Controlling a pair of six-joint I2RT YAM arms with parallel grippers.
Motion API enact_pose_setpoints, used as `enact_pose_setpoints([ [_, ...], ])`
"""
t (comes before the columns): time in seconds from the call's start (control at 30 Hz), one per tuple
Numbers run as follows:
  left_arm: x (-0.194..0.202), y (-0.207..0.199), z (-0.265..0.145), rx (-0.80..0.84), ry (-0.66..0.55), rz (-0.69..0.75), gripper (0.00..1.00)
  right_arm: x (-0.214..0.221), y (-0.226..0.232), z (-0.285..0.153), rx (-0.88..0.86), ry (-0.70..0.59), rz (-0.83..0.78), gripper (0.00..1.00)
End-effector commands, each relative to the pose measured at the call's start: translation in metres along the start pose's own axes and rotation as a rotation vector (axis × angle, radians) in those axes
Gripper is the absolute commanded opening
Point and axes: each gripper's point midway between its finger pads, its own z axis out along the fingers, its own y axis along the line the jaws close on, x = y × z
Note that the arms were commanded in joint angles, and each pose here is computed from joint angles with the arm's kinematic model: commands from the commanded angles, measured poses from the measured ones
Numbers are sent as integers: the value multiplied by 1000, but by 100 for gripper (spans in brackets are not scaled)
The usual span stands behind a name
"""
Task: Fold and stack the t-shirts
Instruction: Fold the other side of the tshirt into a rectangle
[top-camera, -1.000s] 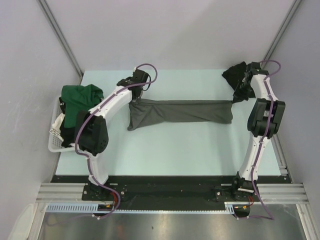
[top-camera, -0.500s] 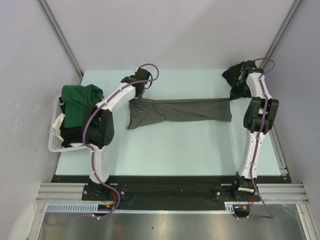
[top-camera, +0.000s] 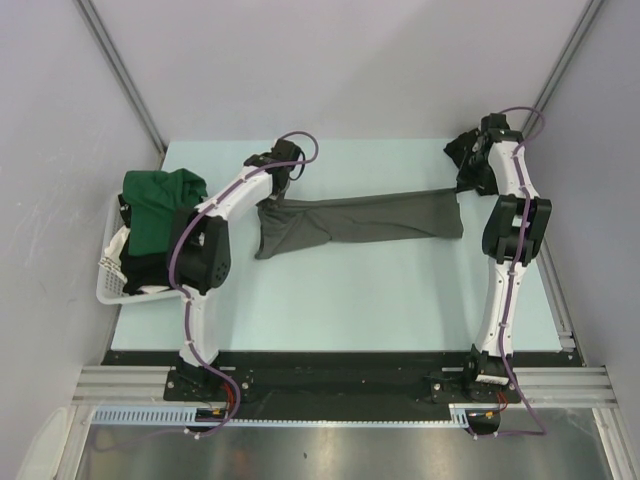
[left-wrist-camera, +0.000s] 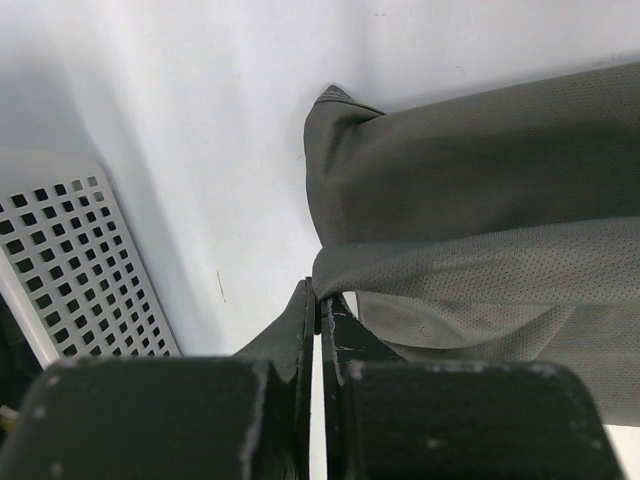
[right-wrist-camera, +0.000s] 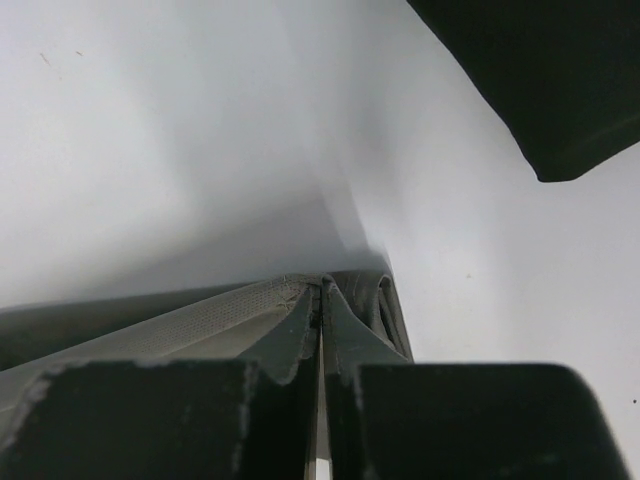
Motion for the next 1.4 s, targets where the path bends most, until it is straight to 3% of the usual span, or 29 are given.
enact_pose_setpoints([
  [0.0, -9, 14, -2, -20, -9, -3, 0, -6, -9, 6, 38, -14, -23, 13],
  [0.13, -7, 9, 1, -4, 5, 5, 3, 2, -15, 10, 59, 9, -14, 30],
  [0.17, -7, 9, 1, -4, 6, 4, 6, 4, -16, 11, 62, 14, -11, 34],
  [0.2, -6, 8, 1, -4, 9, 6, 9, 4, -16, 9, 60, 12, -11, 46],
  [0.27, -6, 9, 1, -6, 12, 6, 16, 6, -16, 9, 64, 15, -7, 52],
  [0.3, -6, 9, 0, -7, 13, 5, 17, 4, -15, 4, 64, 9, -3, 65],
  [0.33, -6, 10, 0, -8, 14, 4, 18, 3, -15, 2, 62, 3, -4, 99],
  [0.47, -7, 14, -2, -20, 8, 2, 31, 1, -9, -14, 44, -17, -2, 100],
  [0.7, -12, 20, -4, -43, -1, -10, 41, -6, 0, -29, 14, -56, -10, 100],
  [0.93, -18, 30, -19, -50, -27, -43, 42, -24, 33, -45, -22, -130, -88, 100],
  [1.37, 9, 27, -45, 11, 18, -97, 41, -10, 64, 0, -29, -95, -186, 100],
])
